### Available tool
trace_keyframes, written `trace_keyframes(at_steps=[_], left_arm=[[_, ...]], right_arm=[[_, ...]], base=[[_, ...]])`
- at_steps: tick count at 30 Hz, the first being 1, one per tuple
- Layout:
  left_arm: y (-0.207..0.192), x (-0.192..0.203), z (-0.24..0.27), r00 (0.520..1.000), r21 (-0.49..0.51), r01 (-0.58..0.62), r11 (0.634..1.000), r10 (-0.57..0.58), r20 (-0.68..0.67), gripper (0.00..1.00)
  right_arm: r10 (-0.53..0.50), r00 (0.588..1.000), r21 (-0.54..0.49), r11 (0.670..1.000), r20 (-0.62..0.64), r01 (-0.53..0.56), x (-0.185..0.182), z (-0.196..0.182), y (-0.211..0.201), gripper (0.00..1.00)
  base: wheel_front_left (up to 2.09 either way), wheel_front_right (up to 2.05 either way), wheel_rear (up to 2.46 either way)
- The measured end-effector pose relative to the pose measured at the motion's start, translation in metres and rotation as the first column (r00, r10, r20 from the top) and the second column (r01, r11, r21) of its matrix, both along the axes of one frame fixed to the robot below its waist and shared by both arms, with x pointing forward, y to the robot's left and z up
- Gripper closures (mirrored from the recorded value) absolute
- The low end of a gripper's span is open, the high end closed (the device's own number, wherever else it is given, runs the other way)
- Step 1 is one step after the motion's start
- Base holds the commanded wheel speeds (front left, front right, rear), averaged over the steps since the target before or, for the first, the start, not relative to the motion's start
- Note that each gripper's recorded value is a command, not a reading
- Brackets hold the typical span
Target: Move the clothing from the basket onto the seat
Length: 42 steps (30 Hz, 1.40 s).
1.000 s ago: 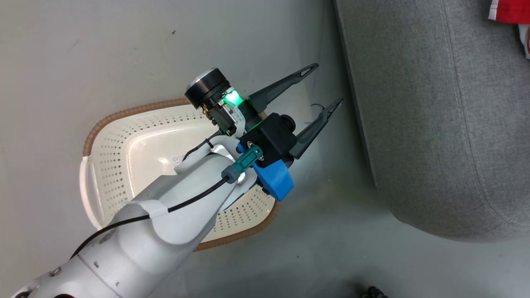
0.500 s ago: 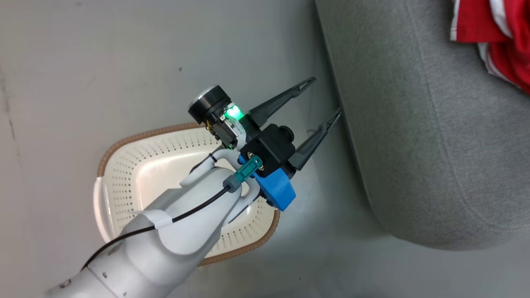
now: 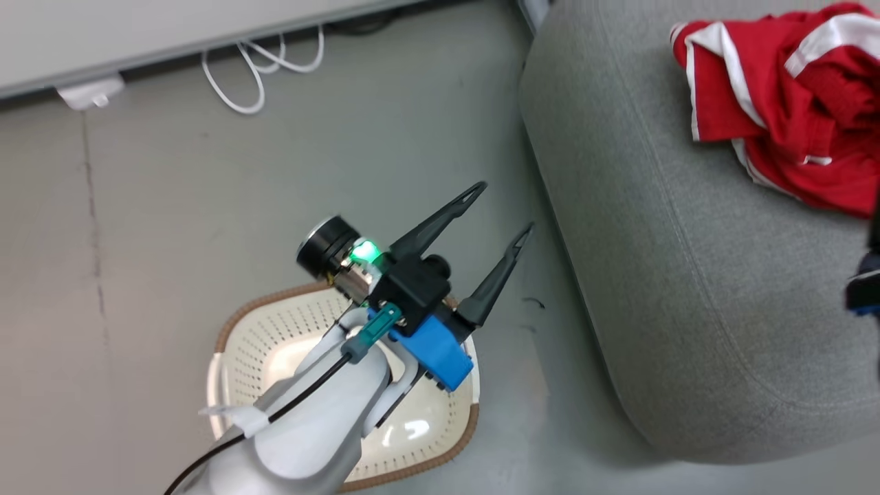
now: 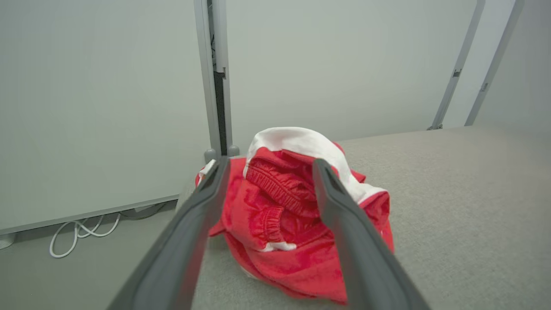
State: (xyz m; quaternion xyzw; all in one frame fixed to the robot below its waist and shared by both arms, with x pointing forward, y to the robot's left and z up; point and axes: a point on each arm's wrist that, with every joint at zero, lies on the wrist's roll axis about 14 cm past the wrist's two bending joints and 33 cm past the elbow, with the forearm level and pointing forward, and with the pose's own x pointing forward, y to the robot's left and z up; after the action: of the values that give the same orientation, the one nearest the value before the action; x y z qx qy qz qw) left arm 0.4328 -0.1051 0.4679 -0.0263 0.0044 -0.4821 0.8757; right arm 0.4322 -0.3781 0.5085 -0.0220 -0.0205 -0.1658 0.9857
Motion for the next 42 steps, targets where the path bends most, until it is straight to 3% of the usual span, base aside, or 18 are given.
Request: trace_keyframes(at_steps=[9, 19, 31, 42], left_arm=[[0.053, -0.003, 0.022, 0.98, -0.009, -0.198, 0.98, 0.198, 0.012, 0.0], [0.137, -0.009, 0.04, 0.882, -0.034, -0.47, 0.882, 0.471, 0.026, 0.0], [0.221, -0.035, 0.051, 0.727, -0.067, -0.682, 0.728, 0.685, 0.044, 0.0], [0.253, -0.062, 0.047, 0.648, -0.087, -0.758, 0.647, 0.761, 0.015, 0.0]], right_arm=[[0.197, 0.977, 0.048, 0.978, 0.083, -0.202, -0.003, 0.016, 0.083, 0.0], [0.332, 0.931, 0.089, 0.933, 0.149, -0.348, -0.01, 0.027, 0.147, 0.0], [0.375, 0.912, 0.094, 0.915, 0.164, -0.393, -0.033, 0.028, 0.181, 0.0], [0.349, 0.922, 0.097, 0.925, 0.166, -0.368, -0.055, 0.026, 0.179, 0.0]], base=[[0.0, 0.0, 0.0], [0.0, 0.0, 0.0], [0.0, 0.0, 0.0], [0.0, 0.0, 0.0]])
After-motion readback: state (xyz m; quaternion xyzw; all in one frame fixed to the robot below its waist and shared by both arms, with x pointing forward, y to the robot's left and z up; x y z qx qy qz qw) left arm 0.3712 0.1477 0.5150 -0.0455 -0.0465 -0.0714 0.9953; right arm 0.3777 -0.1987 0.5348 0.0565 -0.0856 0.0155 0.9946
